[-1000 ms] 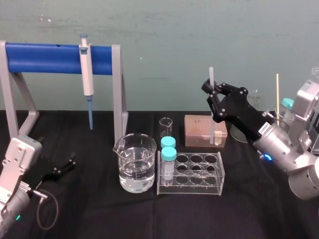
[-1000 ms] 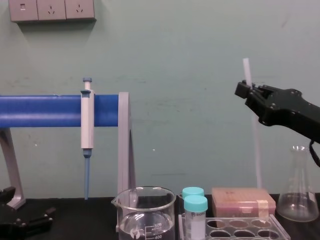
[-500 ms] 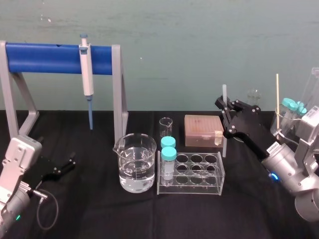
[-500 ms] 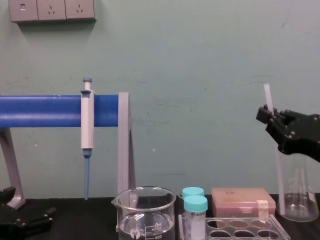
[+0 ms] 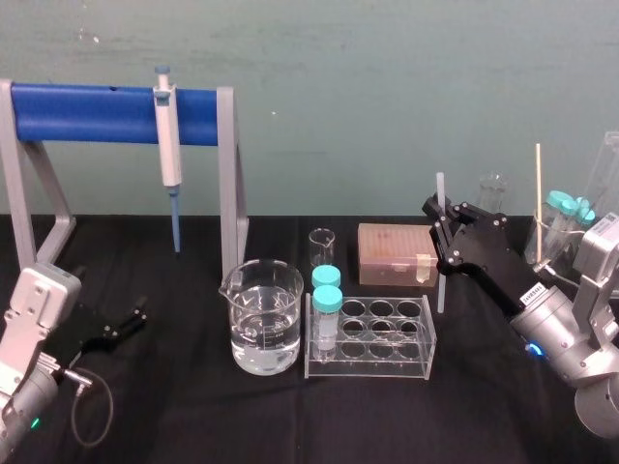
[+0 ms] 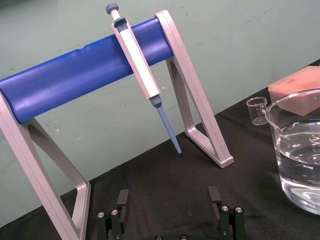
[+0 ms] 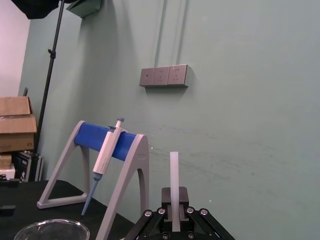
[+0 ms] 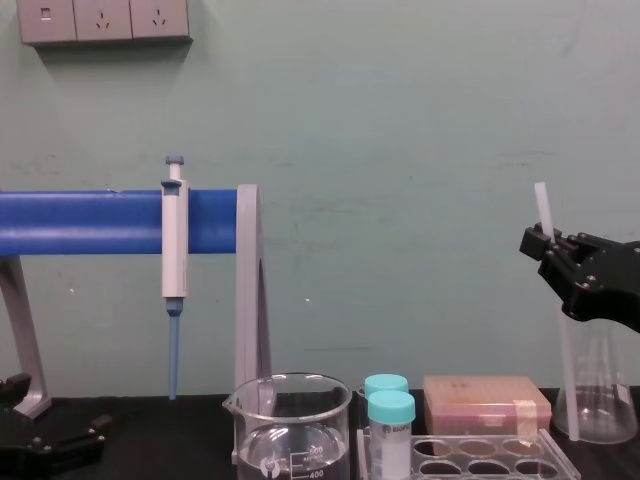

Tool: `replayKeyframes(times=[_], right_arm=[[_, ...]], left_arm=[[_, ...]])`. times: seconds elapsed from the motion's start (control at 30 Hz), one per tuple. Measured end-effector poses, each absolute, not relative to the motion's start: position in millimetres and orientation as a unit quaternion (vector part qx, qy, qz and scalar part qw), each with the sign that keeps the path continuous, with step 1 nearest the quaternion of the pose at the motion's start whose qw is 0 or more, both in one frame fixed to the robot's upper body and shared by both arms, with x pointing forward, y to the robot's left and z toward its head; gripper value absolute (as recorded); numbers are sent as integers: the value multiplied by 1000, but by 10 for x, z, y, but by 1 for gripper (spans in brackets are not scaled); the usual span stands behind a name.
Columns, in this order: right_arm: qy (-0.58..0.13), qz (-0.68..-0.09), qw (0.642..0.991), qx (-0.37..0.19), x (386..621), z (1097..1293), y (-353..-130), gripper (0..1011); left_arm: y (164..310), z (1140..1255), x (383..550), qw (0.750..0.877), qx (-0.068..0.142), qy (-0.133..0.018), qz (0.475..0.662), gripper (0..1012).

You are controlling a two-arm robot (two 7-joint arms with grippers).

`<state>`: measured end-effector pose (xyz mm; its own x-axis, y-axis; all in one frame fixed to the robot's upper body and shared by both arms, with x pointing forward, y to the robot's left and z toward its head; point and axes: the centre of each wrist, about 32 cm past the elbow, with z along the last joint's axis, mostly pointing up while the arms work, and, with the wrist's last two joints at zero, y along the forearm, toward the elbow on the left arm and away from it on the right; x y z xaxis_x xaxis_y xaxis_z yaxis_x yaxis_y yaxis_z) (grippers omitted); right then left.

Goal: Pick up the stirring rod with one hand, then place it down.

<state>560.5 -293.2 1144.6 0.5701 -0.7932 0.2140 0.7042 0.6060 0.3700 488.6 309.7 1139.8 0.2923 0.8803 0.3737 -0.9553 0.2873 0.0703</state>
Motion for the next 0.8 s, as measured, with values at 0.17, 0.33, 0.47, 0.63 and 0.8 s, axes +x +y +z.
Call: replayKeyframes(times=[0.17,0.33,0.47,0.63,0.8], right_arm=[[-181,-426,878,123,5605,11446,-2930,72],[-181,-425,878,123,5606,11447,-2930,72],[-181,-425,878,123,5606,11447,-2930,72],[-182,-425,878,123,5608,11449,-2931,72],[-182,-424,879,123,5608,11450,-2930,72]], left_arm=[[3097,11398,4886,791,142,-132,580,1000],[3097,11398,4886,791,141,-132,580,1000],[3097,11398,4886,791,141,-132,580,1000],[3097,11398,4886,791,141,-132,580,1000],[3097,11398,4886,791,141,-132,580,1000]])
